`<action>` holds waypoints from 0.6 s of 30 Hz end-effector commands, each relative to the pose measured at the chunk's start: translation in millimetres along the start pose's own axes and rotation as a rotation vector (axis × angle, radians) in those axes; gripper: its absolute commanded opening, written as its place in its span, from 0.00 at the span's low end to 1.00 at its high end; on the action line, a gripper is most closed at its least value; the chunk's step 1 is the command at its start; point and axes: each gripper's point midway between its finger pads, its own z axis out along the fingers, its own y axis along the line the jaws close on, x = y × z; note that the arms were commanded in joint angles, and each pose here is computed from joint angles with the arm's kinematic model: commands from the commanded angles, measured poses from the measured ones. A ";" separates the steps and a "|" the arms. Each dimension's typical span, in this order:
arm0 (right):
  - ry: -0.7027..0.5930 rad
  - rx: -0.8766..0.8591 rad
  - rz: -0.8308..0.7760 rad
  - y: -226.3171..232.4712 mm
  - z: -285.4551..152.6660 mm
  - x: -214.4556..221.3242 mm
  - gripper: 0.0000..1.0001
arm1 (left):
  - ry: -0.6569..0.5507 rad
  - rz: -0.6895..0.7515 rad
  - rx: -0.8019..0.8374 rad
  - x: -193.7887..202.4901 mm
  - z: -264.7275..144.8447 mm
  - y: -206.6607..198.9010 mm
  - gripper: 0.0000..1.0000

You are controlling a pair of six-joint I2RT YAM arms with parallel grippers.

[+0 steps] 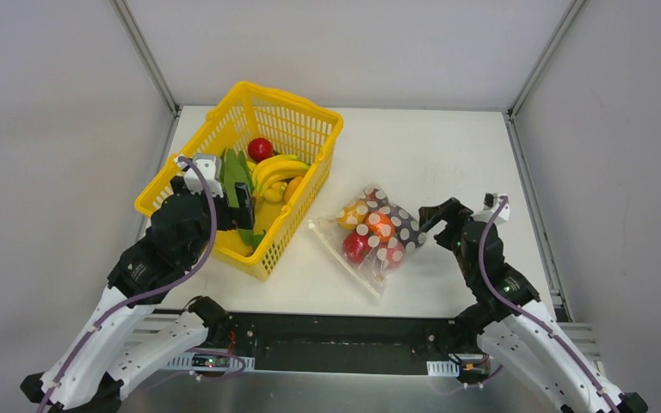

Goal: Place the food in the zip-top bag and seal the zipper
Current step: Reset both arms

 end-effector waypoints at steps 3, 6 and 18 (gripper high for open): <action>-0.040 -0.039 -0.059 29.2 0.5 -31.7 0.96 | 0.103 -0.163 -0.022 11.9 4.7 13.4 0.99; -0.016 -0.068 -0.112 41.0 0.7 -35.1 0.97 | 0.127 -0.249 -0.066 15.5 10.8 23.0 0.99; -0.048 0.088 -0.227 25.3 4.5 -57.4 1.00 | 0.124 -0.337 -0.531 24.1 -20.3 96.5 0.99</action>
